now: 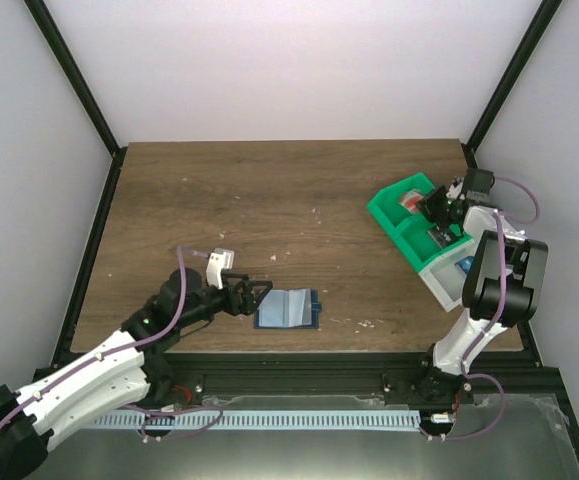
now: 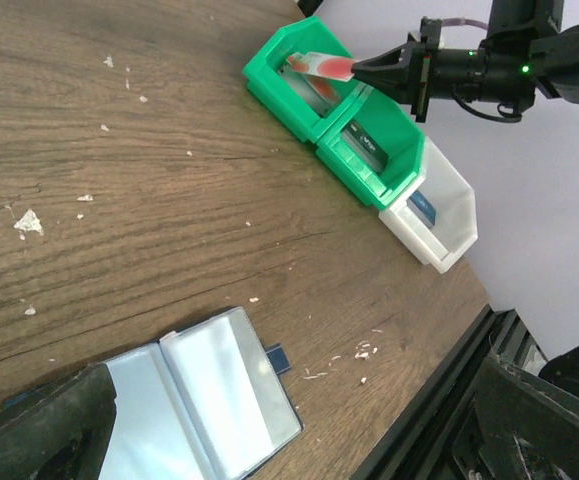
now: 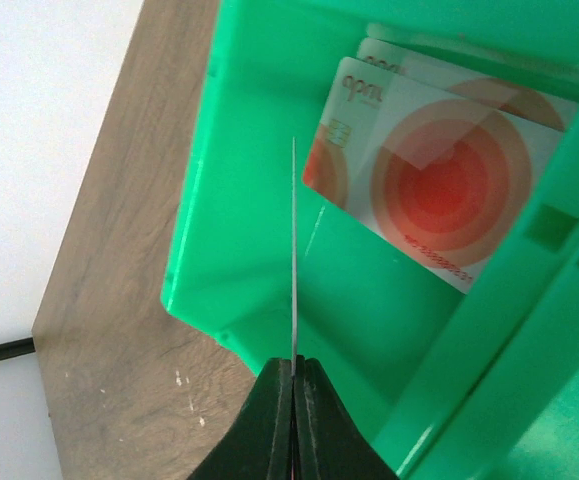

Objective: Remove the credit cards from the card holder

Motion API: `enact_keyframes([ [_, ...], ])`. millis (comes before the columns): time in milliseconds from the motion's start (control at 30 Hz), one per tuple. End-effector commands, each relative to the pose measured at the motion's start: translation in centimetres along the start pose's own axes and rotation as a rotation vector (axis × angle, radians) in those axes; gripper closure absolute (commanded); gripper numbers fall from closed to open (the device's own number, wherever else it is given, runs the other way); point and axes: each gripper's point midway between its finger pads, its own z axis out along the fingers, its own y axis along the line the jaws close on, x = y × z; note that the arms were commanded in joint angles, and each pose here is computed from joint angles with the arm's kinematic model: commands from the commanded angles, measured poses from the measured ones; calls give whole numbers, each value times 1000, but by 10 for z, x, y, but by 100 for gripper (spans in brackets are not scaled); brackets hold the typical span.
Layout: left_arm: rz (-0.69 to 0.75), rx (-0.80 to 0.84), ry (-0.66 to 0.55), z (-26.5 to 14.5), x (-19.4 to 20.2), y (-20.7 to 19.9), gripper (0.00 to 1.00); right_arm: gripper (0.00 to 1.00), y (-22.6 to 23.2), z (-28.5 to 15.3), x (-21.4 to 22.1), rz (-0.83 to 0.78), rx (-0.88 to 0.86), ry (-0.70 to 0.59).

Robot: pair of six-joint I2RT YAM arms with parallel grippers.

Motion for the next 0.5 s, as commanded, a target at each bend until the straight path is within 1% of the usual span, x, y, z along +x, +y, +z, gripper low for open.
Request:
enact_keyframes([
  [0, -8, 23, -23, 1, -3, -3, 0, 99, -1, -1, -19, 12, 14, -24],
  [100, -16, 20, -19, 2, -1, -1, 0, 100, -5, 1, -26, 27, 32, -25],
  [467, -17, 9, -16, 6, -2, 1, 0, 99, -6, -3, -35, 29, 0, -48],
])
